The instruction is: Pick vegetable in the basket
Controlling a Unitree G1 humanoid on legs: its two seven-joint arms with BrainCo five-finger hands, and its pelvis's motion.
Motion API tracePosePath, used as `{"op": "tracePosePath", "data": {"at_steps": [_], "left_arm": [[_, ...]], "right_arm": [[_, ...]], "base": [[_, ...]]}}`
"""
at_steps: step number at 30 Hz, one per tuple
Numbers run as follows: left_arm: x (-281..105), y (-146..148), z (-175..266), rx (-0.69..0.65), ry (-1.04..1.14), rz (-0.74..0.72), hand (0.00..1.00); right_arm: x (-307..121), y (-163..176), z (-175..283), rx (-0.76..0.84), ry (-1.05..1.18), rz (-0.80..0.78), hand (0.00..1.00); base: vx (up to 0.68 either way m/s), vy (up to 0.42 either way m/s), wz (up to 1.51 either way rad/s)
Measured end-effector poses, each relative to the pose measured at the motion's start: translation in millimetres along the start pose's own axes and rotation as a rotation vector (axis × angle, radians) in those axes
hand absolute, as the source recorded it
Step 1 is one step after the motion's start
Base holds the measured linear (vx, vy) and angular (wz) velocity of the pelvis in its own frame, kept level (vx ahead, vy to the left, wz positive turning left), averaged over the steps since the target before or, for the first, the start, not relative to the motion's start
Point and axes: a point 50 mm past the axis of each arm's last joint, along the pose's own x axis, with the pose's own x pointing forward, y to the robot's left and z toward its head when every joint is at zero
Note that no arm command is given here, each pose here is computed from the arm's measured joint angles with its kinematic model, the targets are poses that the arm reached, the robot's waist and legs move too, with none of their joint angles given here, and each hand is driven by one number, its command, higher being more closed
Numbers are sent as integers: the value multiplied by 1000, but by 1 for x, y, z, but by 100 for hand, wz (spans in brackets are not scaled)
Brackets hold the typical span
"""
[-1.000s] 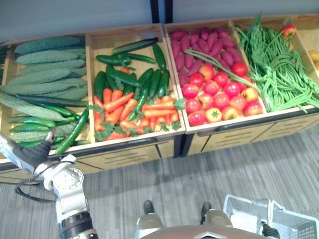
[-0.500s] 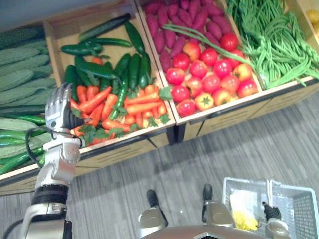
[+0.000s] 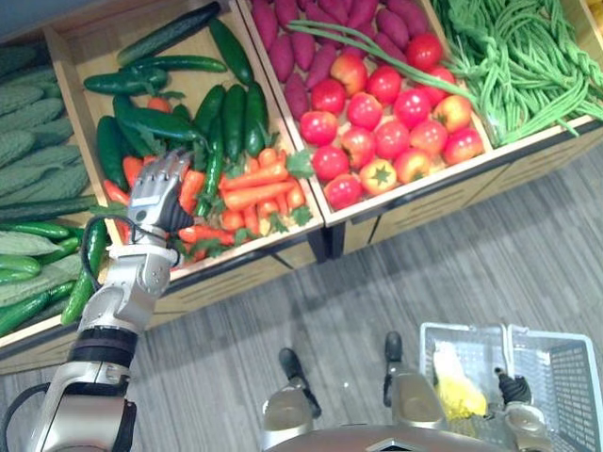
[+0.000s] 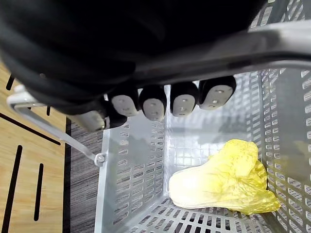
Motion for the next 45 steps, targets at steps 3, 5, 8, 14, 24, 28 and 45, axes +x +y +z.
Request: {"op": "tracePosePath", "data": {"at_steps": [3,5,8,14,24,28,45], "left_arm": [[0,-2,3,-2,-15,-10,0],[1,-2,4,-3,-22,-10,0],[3,-5,10,-3,-45,-23,0],[12,-3,19,-6,-83,-21,0],[26,7,31,-45,-107,21,0],[31,8,37,-47,-126,24,0],[45,11,45,-82,-67,69,0]], "right_arm": [[0,0,2,0,-7,-2,100],[0,-1,2,-1,-6,-6,100],[1,-2,2,-1,-8,-10,100],[3,-1,9,4,-28,-15,100],[5,-1,20,14,-59,-18,100],[6,-1,22,15,-68,-19,100],[6,1,29,22,-90,-20,100]], "base": [[0,0,0],[0,0,0],[0,0,0],[0,-9,-3],[-24,-14,-7],[1,-8,-4],[15,-8,-3]]}}
